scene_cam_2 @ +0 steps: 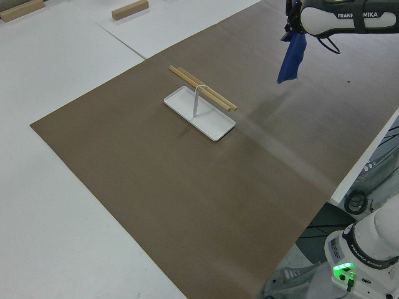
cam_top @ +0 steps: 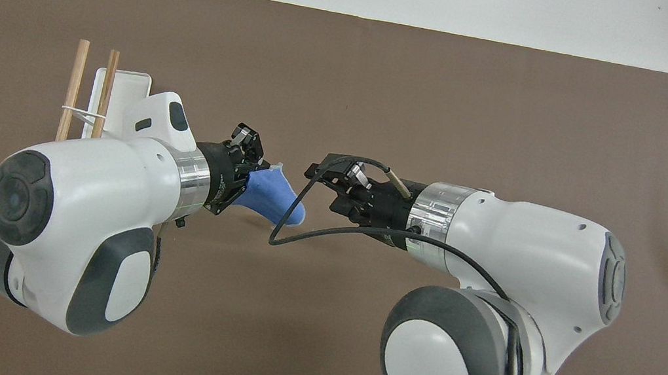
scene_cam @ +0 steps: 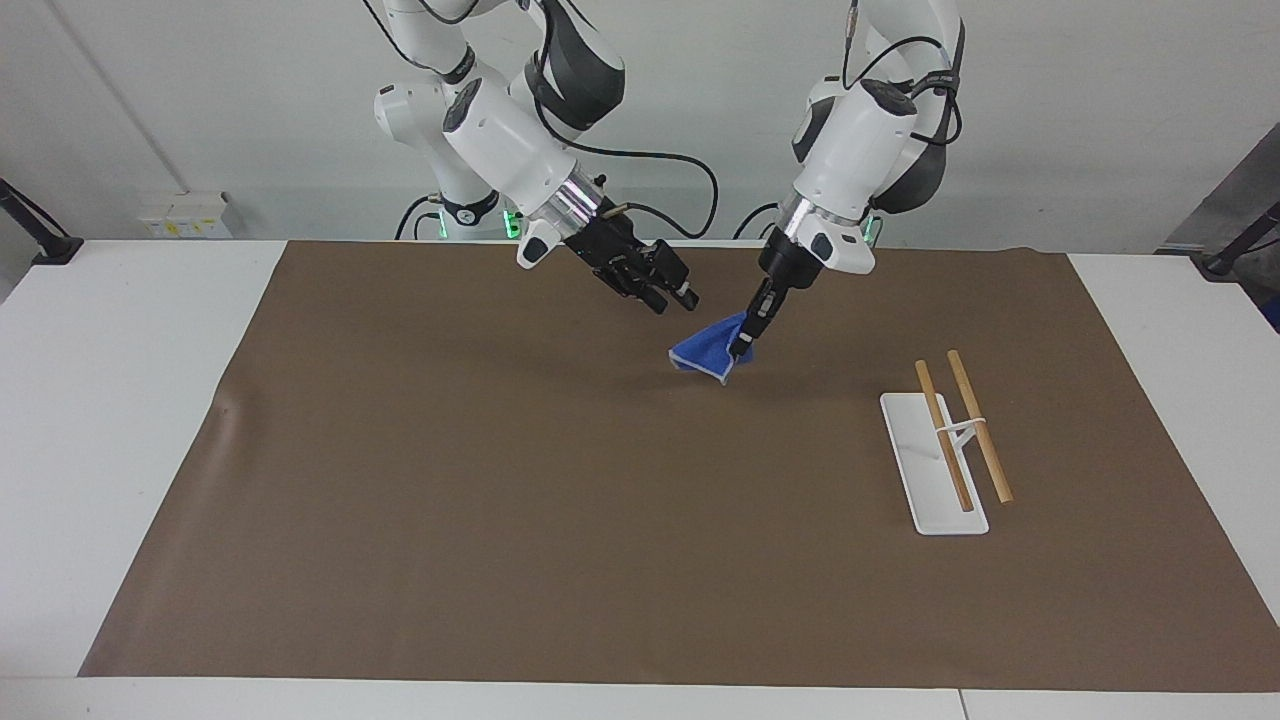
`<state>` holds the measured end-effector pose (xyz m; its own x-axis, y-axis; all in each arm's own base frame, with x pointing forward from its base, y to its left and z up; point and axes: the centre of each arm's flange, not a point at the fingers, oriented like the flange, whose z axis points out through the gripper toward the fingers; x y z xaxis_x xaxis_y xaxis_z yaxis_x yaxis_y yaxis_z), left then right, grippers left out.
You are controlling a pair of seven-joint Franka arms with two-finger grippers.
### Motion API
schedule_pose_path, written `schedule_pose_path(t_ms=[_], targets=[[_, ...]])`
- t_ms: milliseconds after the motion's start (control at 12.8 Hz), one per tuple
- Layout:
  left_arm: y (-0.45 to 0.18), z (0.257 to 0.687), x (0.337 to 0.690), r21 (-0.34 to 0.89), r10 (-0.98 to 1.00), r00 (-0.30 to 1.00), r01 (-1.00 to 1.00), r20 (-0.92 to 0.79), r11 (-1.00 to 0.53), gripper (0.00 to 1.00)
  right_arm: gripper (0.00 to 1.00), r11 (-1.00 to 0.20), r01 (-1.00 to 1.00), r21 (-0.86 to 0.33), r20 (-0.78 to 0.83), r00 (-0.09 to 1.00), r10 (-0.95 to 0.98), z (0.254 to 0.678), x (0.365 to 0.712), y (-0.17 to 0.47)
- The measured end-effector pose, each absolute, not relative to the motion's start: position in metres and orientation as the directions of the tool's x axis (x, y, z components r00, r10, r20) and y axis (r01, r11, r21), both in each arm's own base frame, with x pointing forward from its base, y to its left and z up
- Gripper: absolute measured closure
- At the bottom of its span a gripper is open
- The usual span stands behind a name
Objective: Right arm passes towel to left arm to hang
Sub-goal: 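Close the left gripper on the towel while the right gripper releases, then carry the towel with the left gripper over the wooden sticks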
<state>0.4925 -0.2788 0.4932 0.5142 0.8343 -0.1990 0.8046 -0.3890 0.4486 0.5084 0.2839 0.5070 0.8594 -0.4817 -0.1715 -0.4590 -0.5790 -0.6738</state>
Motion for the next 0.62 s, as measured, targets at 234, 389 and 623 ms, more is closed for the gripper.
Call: schedule_pose_path(t_ms=[234,389,623], targets=[[-0.257,0.496,0.505,0.467,0.841,0.510,0.797,-0.179,-0.384,0.98,0.07,-0.707,-0.414,-0.573,-0.103,0.893,-0.439,0.516,0.513,0.242],[-0.222,0.496,0.522,0.489,0.835,0.535,0.766,-0.126,-0.417,0.98,0.02,-0.800,-0.385,-0.459,-0.046,0.910,-0.412,0.532,0.510,0.201],[-0.137,0.491,0.551,0.493,0.851,0.523,0.754,-0.051,-0.434,0.98,0.00,-0.872,-0.360,-0.332,-0.016,0.926,-0.376,0.559,0.501,0.169]])
